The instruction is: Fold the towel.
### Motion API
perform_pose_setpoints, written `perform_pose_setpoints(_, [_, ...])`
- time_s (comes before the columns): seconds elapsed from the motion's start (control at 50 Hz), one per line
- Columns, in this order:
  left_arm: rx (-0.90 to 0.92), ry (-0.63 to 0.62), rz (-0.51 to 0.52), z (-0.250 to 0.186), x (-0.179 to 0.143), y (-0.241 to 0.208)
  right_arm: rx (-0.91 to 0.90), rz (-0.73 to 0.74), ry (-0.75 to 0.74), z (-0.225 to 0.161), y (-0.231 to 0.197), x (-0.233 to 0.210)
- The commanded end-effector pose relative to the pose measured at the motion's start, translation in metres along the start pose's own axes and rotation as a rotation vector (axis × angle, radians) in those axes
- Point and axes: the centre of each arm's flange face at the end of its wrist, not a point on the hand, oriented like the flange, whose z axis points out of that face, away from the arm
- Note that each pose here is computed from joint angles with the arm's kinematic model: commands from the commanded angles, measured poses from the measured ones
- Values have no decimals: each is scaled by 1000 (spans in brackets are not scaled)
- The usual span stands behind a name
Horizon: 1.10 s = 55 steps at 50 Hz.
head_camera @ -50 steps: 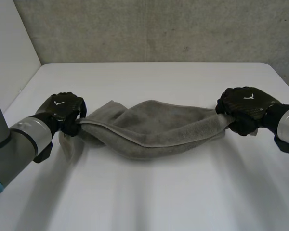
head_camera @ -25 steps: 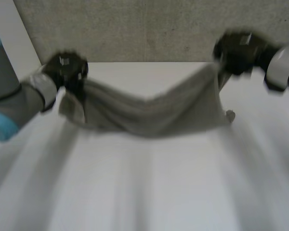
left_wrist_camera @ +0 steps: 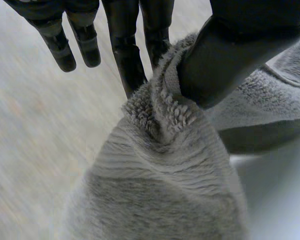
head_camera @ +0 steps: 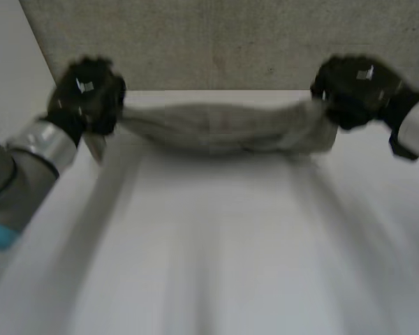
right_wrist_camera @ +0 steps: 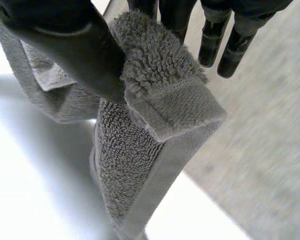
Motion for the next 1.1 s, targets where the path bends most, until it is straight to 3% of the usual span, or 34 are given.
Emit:
perform_pose_setpoints(0.02, [-214,71,-57,-31,28,62,-229,34,-96,-20,77,-39])
perform_pose_setpoints(0.1, [-298,108,-71,-40,41,85,-272,55,-100,-25,94,-43])
perform_pose_setpoints(0.66, [-308,103,-62,-41,39,81,-197,25,-41,-28,124,-54])
perform_pose_setpoints(1.1, [-279,94,-57,-45,36,66,-78,47,-16,-30,89,-65])
